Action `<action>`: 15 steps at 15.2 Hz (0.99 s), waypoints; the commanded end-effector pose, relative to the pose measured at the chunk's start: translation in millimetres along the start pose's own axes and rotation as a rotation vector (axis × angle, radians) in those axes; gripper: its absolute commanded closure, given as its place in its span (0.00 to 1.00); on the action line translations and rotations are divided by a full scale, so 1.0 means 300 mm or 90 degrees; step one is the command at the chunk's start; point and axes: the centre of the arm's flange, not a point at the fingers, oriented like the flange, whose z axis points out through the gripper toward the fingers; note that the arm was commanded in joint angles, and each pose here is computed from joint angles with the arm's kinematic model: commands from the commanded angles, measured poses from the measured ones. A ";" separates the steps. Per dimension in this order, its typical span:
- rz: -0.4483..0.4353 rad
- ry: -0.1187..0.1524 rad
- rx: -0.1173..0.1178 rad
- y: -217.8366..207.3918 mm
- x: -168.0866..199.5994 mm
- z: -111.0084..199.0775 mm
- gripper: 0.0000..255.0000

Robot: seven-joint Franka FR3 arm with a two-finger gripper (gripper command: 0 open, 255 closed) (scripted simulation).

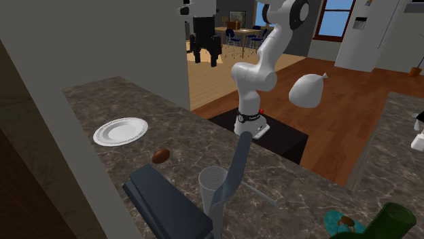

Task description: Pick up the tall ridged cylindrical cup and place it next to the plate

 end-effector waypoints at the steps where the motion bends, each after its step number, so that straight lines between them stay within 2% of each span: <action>1: 0.000 0.000 0.000 0.000 0.000 0.000 0.00; 15: -0.013 -0.018 0.019 -0.373 0.393 0.293 0.00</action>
